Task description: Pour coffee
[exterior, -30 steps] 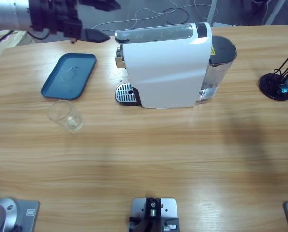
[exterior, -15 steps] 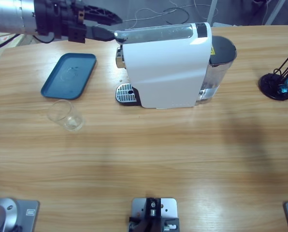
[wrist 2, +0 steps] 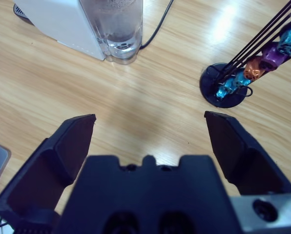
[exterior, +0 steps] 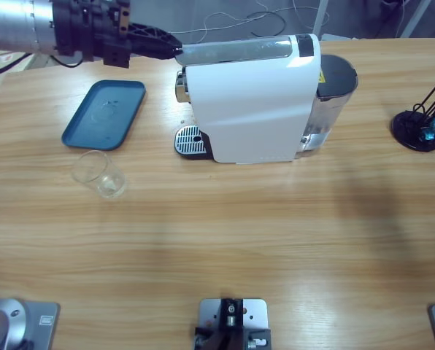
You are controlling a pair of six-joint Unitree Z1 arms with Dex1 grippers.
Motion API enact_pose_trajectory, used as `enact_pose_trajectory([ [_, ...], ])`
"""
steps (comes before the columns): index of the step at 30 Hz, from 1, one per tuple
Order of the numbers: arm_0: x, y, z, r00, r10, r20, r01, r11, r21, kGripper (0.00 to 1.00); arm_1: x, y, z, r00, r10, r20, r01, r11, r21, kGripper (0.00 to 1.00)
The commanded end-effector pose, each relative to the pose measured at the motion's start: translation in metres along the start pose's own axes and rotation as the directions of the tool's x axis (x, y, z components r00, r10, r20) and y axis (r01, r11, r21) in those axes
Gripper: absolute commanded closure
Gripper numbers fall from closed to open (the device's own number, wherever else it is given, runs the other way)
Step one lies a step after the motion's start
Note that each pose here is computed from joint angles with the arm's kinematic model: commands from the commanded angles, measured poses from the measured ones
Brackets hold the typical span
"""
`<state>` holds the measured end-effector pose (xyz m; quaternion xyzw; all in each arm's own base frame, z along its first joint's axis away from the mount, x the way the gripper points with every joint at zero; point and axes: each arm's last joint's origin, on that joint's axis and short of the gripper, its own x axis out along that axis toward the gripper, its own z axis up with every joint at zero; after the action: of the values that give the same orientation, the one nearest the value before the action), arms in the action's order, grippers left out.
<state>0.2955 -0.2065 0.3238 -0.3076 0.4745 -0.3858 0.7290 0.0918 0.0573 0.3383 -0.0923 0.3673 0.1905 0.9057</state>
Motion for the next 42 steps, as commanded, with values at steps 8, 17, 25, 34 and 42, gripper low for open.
enact_pose_trajectory([
  [8, -0.073, -0.140, 0.004, 0.989, -0.078, 0.126, 0.035, 0.948, 0.317, 0.455, 0.016, -0.003, 0.009, 0.988, -0.152, 0.039, 0.153, 0.988, -0.016, 0.087],
  [17, -0.103, -0.071, -0.098, 0.851, 0.412, 0.326, -0.507, 0.483, 0.714, 0.009, 0.062, -0.031, 0.023, 0.931, -0.361, -0.062, 0.363, 0.890, 0.276, 0.205],
  [25, -0.133, -0.029, -0.147, 0.854, 0.434, 0.286, -0.503, 0.554, 0.663, 0.009, 0.100, -0.055, 0.032, 0.903, -0.426, -0.063, 0.419, 0.835, 0.356, 0.340],
  [34, -0.132, -0.032, -0.149, 0.863, 0.418, 0.284, -0.492, 0.567, 0.661, 0.009, 0.111, -0.065, 0.030, 0.886, -0.458, -0.066, 0.447, 0.809, 0.381, 0.447],
  [42, -0.131, -0.030, -0.150, 0.862, 0.422, 0.282, -0.494, 0.569, 0.658, 0.009, 0.104, -0.065, 0.026, 0.884, -0.463, -0.057, 0.447, 0.806, 0.388, 0.558],
])
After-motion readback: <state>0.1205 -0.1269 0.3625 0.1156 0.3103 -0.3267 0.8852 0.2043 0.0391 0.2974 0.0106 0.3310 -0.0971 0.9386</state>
